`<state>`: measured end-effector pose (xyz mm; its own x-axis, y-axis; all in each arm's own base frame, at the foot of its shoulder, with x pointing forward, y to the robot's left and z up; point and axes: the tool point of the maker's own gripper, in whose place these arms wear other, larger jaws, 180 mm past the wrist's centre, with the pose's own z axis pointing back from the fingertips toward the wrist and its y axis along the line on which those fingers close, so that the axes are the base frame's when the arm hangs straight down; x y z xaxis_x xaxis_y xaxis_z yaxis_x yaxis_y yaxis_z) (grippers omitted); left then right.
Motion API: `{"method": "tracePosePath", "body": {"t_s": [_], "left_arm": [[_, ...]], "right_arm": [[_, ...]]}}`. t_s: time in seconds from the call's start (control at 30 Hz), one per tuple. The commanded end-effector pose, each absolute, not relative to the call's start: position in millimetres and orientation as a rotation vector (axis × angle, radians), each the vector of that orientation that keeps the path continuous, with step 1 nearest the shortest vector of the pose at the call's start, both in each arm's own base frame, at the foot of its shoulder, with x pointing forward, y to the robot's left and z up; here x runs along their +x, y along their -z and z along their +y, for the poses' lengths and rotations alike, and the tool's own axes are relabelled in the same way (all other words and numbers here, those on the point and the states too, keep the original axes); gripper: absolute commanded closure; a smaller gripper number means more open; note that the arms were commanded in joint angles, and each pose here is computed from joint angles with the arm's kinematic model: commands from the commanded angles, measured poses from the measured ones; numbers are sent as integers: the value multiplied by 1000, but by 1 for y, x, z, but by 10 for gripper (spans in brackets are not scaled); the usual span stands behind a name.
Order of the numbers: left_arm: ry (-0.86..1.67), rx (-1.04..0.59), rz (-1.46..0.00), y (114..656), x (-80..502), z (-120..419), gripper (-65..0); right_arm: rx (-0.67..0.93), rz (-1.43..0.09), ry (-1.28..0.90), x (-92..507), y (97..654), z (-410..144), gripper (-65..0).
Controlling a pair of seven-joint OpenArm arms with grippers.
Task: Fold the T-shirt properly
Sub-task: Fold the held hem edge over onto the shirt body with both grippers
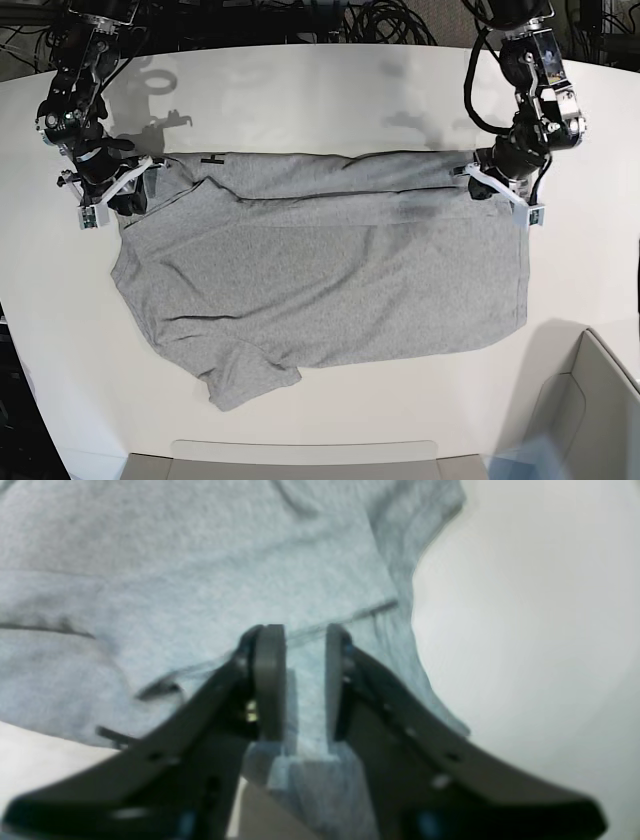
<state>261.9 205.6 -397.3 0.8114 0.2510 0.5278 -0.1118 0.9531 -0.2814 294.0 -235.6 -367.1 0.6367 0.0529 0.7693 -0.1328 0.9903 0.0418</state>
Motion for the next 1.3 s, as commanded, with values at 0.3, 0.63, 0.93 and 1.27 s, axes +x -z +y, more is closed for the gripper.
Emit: {"method": "tracePosePath", "body": {"t_s": [0.3, 0.63, 0.93, 1.27], "left_arm": [[-204, -230, -418, 449, 238, 221, 0], [-161, -171, -337, 457, 182, 234, 0], [-161, -158, -229, 472, 130, 235, 0], [-110, -122, -193, 460, 64, 233, 0]], "right_arm": [[68, -768, -74, 284, 399, -275, -103], [63, -704, -107, 245, 411, -268, -1], [91, -631, -173, 204, 423, -273, 0], [-28, -541, -194, 154, 420, -327, 0]]}}
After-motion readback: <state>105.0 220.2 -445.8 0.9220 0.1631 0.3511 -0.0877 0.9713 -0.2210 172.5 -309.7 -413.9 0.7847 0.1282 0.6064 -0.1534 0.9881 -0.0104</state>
